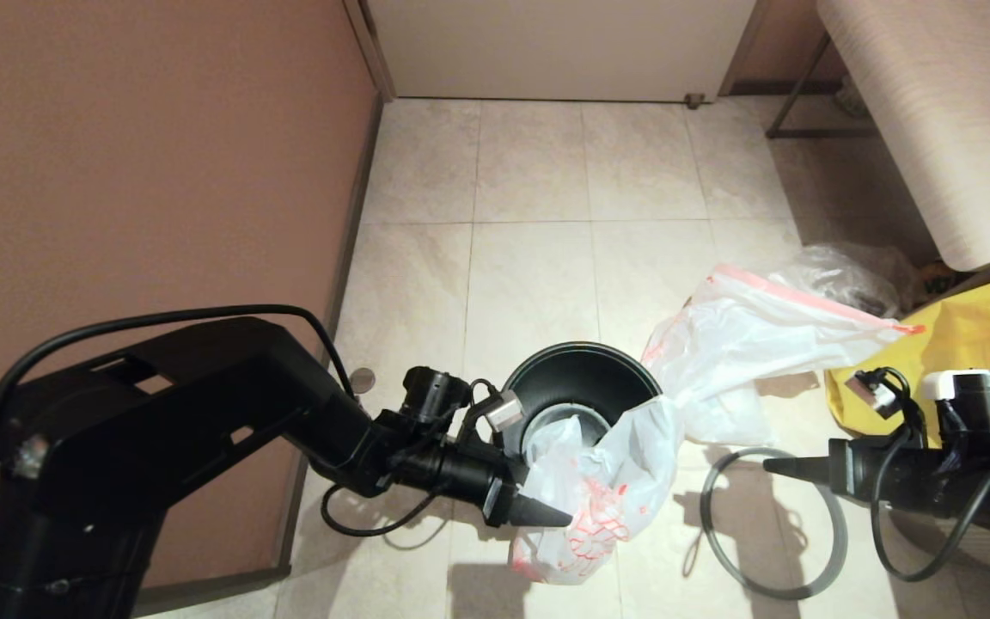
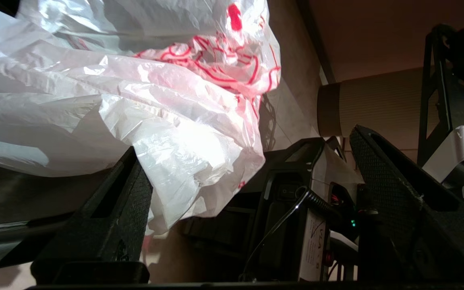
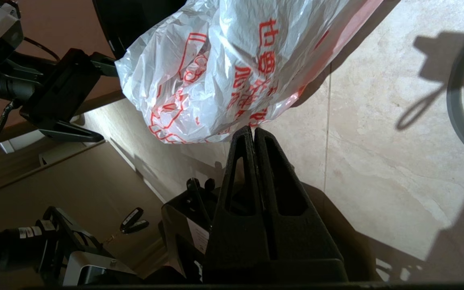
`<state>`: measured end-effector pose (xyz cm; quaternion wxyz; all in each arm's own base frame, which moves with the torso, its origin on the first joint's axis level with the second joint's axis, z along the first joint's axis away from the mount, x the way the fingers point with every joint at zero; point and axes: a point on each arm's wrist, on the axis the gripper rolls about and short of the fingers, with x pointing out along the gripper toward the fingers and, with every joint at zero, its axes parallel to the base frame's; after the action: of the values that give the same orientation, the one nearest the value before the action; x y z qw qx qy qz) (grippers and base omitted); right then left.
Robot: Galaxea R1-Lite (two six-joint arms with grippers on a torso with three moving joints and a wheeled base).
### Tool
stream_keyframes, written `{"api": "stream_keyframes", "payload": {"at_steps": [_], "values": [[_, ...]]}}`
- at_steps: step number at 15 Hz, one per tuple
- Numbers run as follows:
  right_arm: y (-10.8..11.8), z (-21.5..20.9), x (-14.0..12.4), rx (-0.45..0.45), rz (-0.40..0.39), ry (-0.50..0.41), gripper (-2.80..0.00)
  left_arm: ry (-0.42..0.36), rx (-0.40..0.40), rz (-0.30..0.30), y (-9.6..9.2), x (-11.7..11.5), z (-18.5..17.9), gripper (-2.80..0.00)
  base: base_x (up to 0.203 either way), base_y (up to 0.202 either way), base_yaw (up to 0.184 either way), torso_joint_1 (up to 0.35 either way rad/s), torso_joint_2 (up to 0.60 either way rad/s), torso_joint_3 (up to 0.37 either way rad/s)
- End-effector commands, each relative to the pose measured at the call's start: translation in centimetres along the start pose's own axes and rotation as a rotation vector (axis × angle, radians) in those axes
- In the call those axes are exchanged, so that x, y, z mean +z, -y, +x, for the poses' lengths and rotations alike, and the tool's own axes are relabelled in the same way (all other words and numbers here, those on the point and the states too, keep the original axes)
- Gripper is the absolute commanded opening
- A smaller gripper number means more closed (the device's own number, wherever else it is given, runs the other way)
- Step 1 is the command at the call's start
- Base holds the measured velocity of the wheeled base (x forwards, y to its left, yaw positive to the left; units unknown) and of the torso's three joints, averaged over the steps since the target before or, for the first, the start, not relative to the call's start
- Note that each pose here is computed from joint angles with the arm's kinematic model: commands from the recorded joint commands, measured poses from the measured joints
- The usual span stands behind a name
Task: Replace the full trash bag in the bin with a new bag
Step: Put the new garbage bag on the trash can
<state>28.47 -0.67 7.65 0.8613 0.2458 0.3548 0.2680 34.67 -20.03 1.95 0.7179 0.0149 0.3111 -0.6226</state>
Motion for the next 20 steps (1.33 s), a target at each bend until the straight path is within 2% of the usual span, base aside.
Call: {"api": "stream_keyframes", "payload": {"at_steps": [1,2,4,6,7,8,16,20], "values": [[-0.1,0.1,0.0,0.008,-0.001,0.000,-2.80,-0.009,-0.013,-0.005,0.1,-0.4,0.5,0.00,0.000,0.000,0.000,0.000,0.00,0.000],[-0.5,-0.2,0.1,0.014,-0.010,0.008,-2.80,-0.007,-0.014,-0.002,0.1,-0.3,0.4,0.00,0.000,0.000,0.000,0.000,0.00,0.000],[-2.1,-1.1,0.5,0.037,-0.032,0.037,-2.80,-0.005,-0.014,0.040,0.0,-0.5,0.4,0.00,0.000,0.000,0.000,0.000,0.00,0.000],[-2.2,-1.1,0.5,0.038,-0.032,0.038,-2.80,-0.004,-0.013,0.057,0.0,-0.5,0.4,0.00,0.000,0.000,0.000,0.000,0.00,0.000],[-2.2,-1.1,0.5,0.039,-0.032,0.036,-2.80,-0.005,-0.013,0.073,0.0,-0.6,0.4,-2.80,0.000,0.000,0.000,0.000,0.00,0.000],[-2.3,-1.0,0.4,0.042,-0.033,0.032,-2.80,-0.004,-0.014,0.087,0.1,-0.6,0.3,-2.80,0.000,0.000,0.000,0.000,0.00,0.000],[-3.9,-1.4,0.5,0.069,-0.071,0.042,-2.80,0.006,-0.007,0.072,-0.6,-0.9,-0.5,-2.80,0.000,0.000,0.000,0.000,0.00,0.000],[-5.0,0.2,0.1,0.114,-0.026,-0.005,-2.80,0.044,0.008,0.093,-0.3,0.4,-2.0,-2.80,0.000,0.000,0.000,0.000,0.00,0.000]]}}
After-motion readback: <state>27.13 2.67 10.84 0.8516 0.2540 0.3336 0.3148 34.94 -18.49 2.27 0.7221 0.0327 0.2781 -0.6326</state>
